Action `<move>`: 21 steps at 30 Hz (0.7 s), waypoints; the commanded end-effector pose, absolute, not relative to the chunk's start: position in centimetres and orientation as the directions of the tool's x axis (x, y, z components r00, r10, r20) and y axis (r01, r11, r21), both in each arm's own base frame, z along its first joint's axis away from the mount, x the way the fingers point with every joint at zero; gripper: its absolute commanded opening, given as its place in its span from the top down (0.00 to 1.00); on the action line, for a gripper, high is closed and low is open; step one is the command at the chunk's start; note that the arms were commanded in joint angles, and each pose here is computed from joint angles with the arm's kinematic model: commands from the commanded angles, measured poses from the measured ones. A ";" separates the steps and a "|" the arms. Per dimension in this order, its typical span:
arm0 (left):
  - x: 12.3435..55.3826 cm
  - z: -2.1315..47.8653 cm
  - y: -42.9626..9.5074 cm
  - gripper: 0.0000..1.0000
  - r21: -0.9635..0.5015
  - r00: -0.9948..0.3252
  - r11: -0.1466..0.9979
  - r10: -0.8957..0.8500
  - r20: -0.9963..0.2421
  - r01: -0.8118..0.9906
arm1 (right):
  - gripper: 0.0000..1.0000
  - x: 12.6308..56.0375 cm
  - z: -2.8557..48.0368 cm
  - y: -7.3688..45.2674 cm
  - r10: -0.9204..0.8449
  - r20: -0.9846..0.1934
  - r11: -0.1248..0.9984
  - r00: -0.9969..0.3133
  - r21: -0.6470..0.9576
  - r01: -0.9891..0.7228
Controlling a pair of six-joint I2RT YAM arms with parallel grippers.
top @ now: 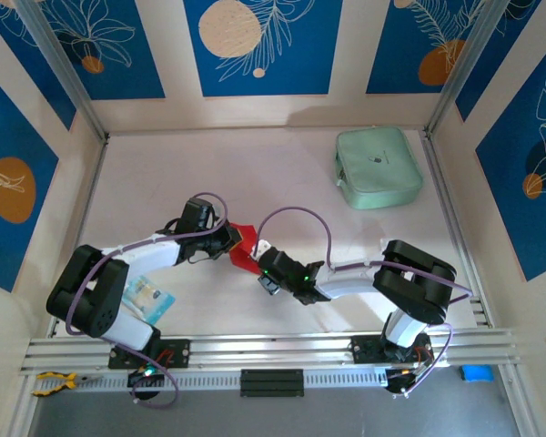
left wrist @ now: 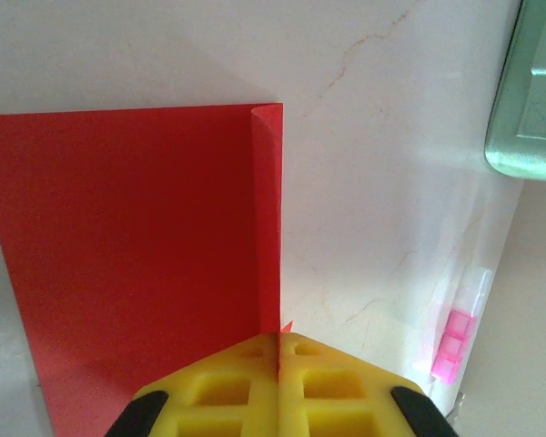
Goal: Fold a paper plane with a square sheet of paper (pick it up from the middle)
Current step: Fourth fold the wing at the center of the table.
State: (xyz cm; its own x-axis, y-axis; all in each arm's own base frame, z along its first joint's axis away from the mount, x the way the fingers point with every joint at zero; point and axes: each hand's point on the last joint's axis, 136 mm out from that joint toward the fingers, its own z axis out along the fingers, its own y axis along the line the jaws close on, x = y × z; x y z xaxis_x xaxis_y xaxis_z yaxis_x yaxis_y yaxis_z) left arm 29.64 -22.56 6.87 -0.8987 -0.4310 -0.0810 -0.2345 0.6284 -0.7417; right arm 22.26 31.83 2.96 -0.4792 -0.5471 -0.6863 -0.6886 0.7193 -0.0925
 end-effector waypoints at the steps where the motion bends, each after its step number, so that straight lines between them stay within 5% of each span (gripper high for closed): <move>1: 29.7 7.2 -22.5 0.88 -0.733 -0.906 0.645 -0.413 -0.096 -0.216 | 0.97 21.8 2.3 32.1 -0.513 -0.679 0.725 -0.524 -0.017 -0.689; 9: 29.7 7.7 -20.8 0.53 -0.699 -0.886 0.675 -0.445 -0.129 -0.237 | 0.98 21.5 2.2 32.2 -0.413 -0.655 0.736 -0.632 0.169 -0.656; 21: 29.3 8.1 -19.9 0.47 -0.684 -0.877 0.688 -0.457 -0.149 -0.243 | 0.98 21.6 1.8 32.0 -0.305 -0.570 0.743 -0.763 0.360 -0.565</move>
State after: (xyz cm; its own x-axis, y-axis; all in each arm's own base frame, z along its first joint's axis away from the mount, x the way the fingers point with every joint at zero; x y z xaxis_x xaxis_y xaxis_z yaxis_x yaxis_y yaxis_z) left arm 29.09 -20.40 7.55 -0.8828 -0.4521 -0.1274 -0.2476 0.6785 -0.6916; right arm 22.25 31.74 2.13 -0.7159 -0.3363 -0.6119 -0.5941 0.7538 0.2808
